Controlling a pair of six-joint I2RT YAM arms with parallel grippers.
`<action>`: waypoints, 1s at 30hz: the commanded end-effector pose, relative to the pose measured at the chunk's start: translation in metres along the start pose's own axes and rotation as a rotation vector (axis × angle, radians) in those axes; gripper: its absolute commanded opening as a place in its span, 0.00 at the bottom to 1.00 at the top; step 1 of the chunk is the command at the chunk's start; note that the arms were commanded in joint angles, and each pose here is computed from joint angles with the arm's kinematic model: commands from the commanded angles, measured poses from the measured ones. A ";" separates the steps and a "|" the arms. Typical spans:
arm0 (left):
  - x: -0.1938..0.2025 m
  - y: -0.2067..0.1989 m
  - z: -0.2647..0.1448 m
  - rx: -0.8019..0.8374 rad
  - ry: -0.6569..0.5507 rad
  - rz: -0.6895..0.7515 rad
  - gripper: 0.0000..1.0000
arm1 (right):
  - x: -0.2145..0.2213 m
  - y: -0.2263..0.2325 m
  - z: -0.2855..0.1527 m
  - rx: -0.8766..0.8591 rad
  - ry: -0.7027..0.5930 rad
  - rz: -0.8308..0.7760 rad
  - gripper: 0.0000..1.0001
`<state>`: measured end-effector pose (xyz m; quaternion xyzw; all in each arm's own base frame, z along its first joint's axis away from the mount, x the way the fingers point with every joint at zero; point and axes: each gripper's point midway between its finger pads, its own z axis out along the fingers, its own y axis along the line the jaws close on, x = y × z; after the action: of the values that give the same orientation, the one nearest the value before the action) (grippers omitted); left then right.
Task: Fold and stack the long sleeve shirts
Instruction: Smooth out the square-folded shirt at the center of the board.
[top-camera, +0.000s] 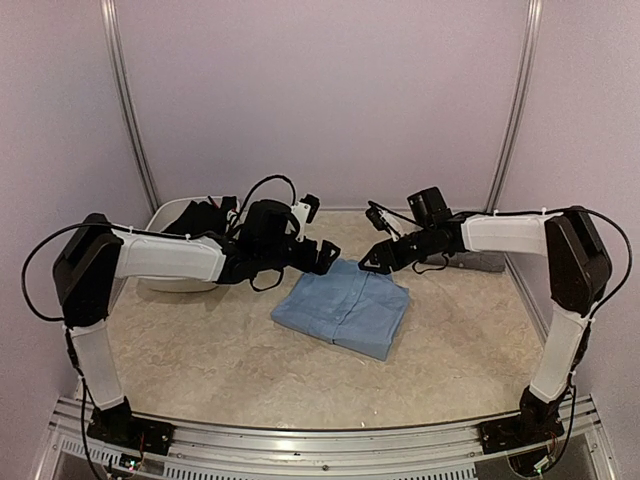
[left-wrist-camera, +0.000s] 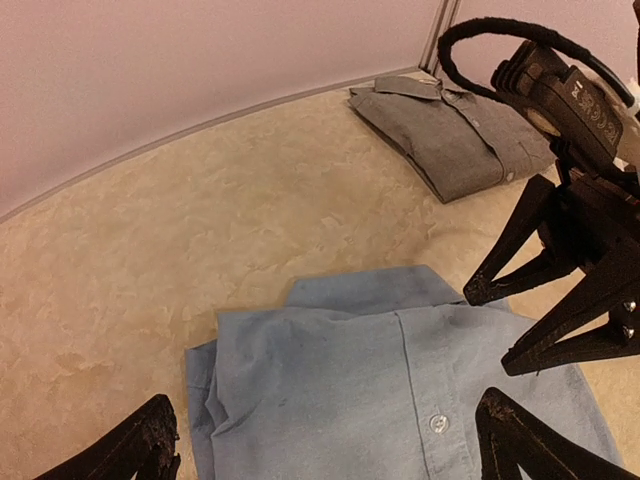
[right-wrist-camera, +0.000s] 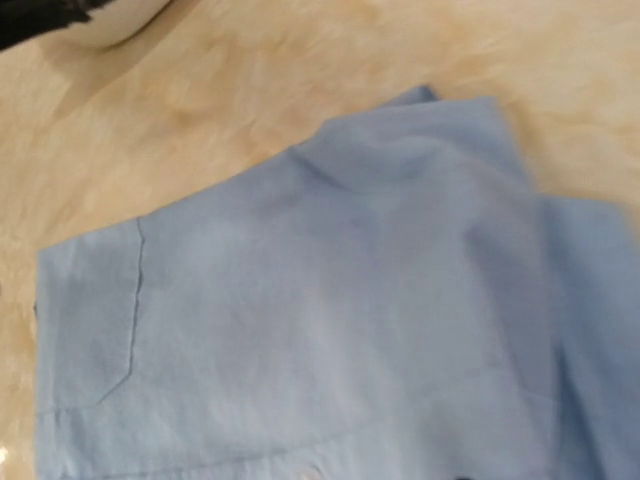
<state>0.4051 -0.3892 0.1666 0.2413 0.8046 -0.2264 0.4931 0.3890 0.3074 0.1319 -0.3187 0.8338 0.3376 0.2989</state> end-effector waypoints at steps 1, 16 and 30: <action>0.004 0.005 -0.024 -0.036 -0.016 -0.057 0.99 | 0.003 0.003 0.022 -0.037 0.025 0.001 0.51; 0.063 -0.055 -0.070 0.140 0.061 0.024 0.99 | 0.059 -0.048 0.069 0.000 0.154 0.096 0.49; 0.083 -0.087 -0.044 0.225 0.083 0.127 0.99 | -0.004 -0.054 0.006 0.110 0.035 0.026 0.82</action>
<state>0.2808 -0.3991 0.1192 0.3289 0.7949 -0.2796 0.4264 0.4113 0.3069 0.0954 -0.3141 0.8502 0.3194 0.2767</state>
